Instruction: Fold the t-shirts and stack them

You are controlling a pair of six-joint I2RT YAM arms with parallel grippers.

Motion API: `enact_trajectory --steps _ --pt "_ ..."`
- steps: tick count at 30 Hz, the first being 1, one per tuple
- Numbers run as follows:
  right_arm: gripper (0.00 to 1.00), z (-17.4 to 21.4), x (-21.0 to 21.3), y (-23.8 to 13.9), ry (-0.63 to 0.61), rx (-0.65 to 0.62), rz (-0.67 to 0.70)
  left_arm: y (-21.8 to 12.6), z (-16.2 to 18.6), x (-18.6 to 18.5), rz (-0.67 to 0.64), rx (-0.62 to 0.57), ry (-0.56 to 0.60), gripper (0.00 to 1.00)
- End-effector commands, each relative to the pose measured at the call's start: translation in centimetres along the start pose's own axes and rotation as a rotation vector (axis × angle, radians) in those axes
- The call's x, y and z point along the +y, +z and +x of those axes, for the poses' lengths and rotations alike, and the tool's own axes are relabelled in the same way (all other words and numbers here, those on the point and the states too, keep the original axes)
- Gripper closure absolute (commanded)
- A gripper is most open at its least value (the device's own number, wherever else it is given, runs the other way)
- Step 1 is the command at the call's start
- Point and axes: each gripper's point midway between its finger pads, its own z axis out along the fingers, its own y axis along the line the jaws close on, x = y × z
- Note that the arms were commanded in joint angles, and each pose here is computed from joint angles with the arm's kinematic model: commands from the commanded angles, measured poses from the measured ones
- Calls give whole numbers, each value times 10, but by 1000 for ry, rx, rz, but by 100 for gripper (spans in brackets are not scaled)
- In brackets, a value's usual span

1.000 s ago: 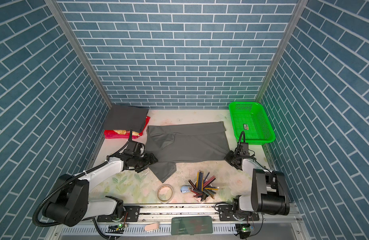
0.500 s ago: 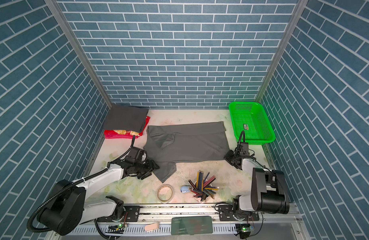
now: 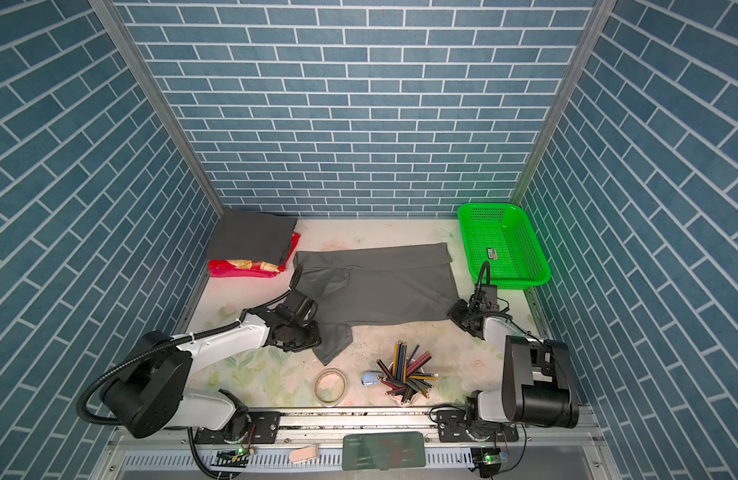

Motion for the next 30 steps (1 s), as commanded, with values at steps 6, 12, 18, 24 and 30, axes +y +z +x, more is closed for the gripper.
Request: enact_trajectory --steps 6,12,18,24,30 --pt "99 -8 4 -1 -26 -13 -3 4 28 40 -208 92 103 100" --pt "100 -11 6 -4 -50 -18 11 -15 18 19 -159 91 146 100" --pt "100 -1 10 -12 -106 -18 46 -37 13 2 -104 82 143 100" --pt "100 16 10 -22 -135 -14 65 -40 22 17 -134 109 112 100" --pt "100 30 9 -37 -153 -15 58 -55 24 28 -116 94 46 100"
